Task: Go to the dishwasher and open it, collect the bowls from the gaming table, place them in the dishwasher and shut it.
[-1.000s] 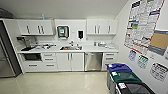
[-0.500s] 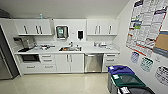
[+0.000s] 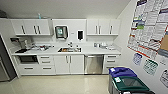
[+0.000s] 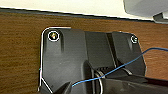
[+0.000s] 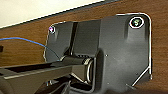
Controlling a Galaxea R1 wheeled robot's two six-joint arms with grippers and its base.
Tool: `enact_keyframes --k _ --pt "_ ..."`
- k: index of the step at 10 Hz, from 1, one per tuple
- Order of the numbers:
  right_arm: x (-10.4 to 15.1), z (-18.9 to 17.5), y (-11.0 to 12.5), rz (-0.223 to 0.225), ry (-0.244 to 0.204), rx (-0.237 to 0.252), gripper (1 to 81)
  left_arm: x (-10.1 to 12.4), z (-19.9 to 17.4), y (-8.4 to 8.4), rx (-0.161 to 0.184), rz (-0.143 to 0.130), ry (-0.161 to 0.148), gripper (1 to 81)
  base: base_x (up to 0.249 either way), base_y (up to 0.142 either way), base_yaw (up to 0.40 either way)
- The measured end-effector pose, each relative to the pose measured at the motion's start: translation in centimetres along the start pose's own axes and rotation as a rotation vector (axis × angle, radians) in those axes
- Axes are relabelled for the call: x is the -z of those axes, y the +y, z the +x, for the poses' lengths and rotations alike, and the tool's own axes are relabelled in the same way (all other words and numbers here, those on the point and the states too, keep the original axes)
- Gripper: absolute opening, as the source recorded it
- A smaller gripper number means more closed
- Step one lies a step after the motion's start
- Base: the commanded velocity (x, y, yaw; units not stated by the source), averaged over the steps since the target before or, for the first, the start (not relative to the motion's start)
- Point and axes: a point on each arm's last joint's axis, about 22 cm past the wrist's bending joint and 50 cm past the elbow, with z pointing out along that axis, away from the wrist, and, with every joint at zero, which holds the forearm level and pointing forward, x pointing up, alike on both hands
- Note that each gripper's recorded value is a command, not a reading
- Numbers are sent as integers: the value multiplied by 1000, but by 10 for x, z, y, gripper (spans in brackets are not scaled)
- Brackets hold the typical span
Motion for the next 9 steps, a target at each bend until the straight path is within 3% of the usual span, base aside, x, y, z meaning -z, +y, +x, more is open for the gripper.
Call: enact_keyframes --k 9 --pt "0 4 0 0 4 2 811 0 1 0 0 0 1 811 139 0 0"
